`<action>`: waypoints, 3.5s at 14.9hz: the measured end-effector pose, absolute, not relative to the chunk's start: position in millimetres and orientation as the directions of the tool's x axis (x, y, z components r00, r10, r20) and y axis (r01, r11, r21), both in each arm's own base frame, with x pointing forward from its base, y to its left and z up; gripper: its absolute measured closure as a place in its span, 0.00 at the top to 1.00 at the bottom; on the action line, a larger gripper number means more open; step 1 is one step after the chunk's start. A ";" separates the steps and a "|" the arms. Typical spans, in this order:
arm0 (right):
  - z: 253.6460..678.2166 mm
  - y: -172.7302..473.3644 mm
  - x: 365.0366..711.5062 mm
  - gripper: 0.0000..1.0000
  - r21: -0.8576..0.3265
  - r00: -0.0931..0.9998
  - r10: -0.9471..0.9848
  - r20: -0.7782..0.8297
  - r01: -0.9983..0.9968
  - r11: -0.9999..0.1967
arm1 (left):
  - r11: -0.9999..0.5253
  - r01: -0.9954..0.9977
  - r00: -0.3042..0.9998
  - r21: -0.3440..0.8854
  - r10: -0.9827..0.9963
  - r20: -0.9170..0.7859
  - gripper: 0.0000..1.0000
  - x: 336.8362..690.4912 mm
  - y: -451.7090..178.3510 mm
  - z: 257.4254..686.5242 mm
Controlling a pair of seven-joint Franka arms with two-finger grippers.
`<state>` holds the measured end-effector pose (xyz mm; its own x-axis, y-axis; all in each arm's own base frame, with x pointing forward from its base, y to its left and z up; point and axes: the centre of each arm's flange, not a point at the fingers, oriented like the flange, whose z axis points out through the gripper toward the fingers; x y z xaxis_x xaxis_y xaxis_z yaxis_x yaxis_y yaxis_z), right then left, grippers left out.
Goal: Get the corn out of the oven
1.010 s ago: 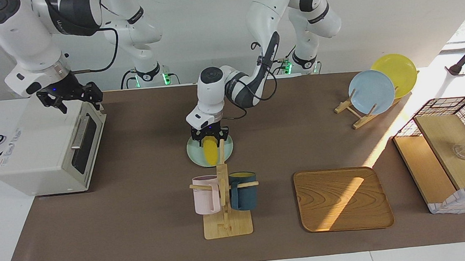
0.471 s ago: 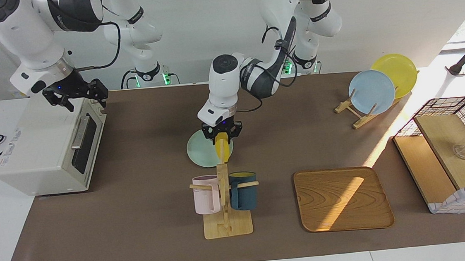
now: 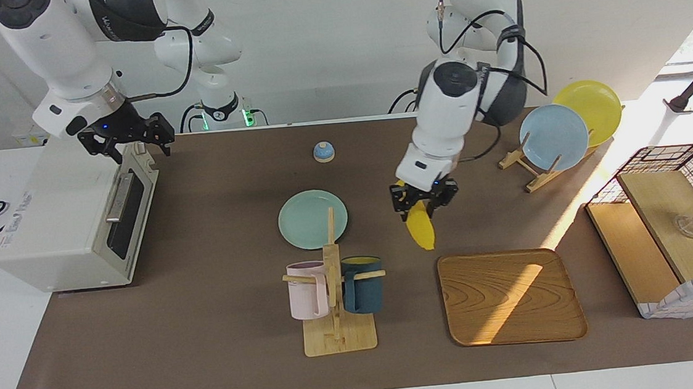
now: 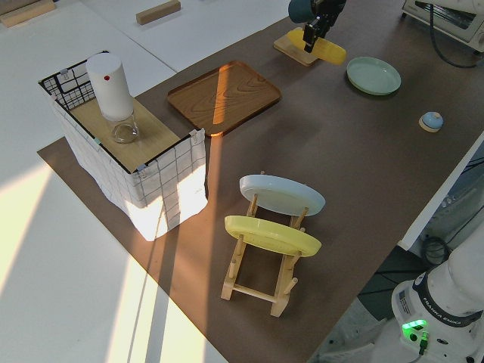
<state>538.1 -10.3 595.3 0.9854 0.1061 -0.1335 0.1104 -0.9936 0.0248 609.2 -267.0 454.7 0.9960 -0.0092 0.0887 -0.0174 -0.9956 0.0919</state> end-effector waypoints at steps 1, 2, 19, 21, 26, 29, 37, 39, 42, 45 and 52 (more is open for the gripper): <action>595.3 -11.4 538.1 1.00 0.025 0.986 0.104 -0.134 0.108 -0.994 | -0.995 -0.028 0.996 0.092 -0.020 0.085 0.56 625.1 -235.4 447.6; 595.3 -12.1 538.1 1.00 0.025 0.986 0.103 -0.134 0.107 -0.994 | -0.995 -0.034 0.996 0.091 -0.026 0.084 0.56 641.6 -206.6 440.2; 595.3 -17.7 537.9 1.00 0.025 0.987 0.093 -0.134 0.097 -0.995 | -0.992 -0.102 0.980 0.074 -0.087 0.179 0.91 761.3 -129.3 337.6; 595.3 -17.7 537.9 1.00 0.025 0.987 0.093 -0.134 0.097 -0.995 | -0.991 -0.105 0.982 0.077 -0.091 0.167 1.00 756.6 -128.9 367.4; 595.3 -17.7 537.9 1.00 0.025 0.987 0.093 -0.134 0.097 -0.995 | -0.992 -0.092 0.988 0.082 -0.081 0.128 1.00 712.1 -104.4 492.0; 595.3 -17.7 537.9 1.00 0.025 0.987 0.093 -0.134 0.097 -0.995 | -0.994 -0.072 0.996 0.079 -0.067 0.061 1.00 667.7 -80.8 559.2; 595.3 -17.7 537.9 1.00 0.025 0.987 0.093 -0.134 0.097 -0.995 | -0.998 -0.036 0.995 0.044 -0.040 -0.087 1.00 535.5 -54.4 611.6; 595.3 -17.7 537.9 1.00 0.025 0.987 0.093 -0.134 0.097 -0.995 | -0.998 -0.035 0.991 0.045 -0.041 -0.124 1.00 514.1 -53.2 595.6; 595.5 -17.7 537.9 1.00 0.025 0.987 0.093 -0.133 0.097 -0.995 | -0.997 -0.058 0.994 0.045 -0.062 -0.093 1.00 511.8 -65.8 585.2; 595.7 -17.7 537.9 1.00 0.025 0.987 0.093 -0.133 0.097 -0.995 | -0.995 -0.088 0.993 0.042 -0.091 -0.076 1.00 521.7 -85.5 584.3; 595.7 -17.7 538.0 1.00 0.025 0.987 0.093 -0.133 0.097 -0.995 | -0.995 -0.087 0.994 0.043 -0.089 -0.059 1.00 530.9 -85.5 592.9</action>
